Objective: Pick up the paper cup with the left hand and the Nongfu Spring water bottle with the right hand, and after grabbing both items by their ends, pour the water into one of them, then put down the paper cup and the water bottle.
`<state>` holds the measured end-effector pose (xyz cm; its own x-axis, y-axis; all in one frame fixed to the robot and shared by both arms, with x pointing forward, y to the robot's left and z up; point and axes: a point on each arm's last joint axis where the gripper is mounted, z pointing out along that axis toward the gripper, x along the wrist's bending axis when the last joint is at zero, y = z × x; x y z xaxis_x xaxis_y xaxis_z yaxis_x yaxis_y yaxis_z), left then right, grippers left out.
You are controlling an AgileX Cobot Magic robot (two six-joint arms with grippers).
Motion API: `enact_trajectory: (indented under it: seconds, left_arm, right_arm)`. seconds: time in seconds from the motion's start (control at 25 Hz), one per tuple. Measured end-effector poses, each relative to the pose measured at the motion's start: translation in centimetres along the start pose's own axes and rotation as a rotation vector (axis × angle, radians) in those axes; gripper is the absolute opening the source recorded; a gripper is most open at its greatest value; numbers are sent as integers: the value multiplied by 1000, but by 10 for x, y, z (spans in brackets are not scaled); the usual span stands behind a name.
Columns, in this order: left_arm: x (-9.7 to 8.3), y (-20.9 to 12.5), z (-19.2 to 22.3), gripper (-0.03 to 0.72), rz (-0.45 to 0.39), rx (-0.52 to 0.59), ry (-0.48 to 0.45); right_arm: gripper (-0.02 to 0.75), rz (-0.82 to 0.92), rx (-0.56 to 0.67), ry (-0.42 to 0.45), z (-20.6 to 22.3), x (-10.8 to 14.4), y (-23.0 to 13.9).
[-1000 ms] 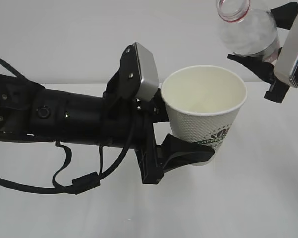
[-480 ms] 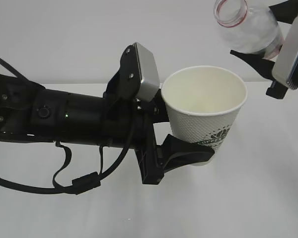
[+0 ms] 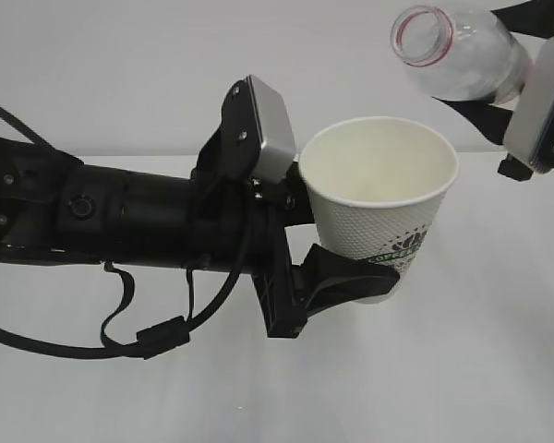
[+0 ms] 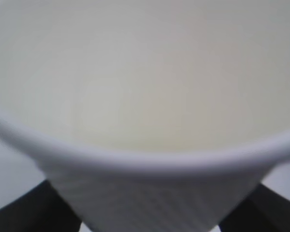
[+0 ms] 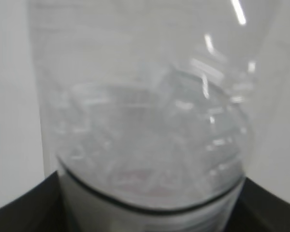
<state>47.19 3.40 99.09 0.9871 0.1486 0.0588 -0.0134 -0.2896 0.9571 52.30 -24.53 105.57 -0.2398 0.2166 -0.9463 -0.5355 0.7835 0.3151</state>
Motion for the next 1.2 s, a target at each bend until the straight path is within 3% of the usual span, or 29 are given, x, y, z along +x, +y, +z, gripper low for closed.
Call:
enact_trajectory:
  seconds: [1.2]
  left_arm:
    - [2, 1, 0, 545, -30, -17, 23]
  right_arm:
    - [504, -153, 22, -87, 0, -8, -1]
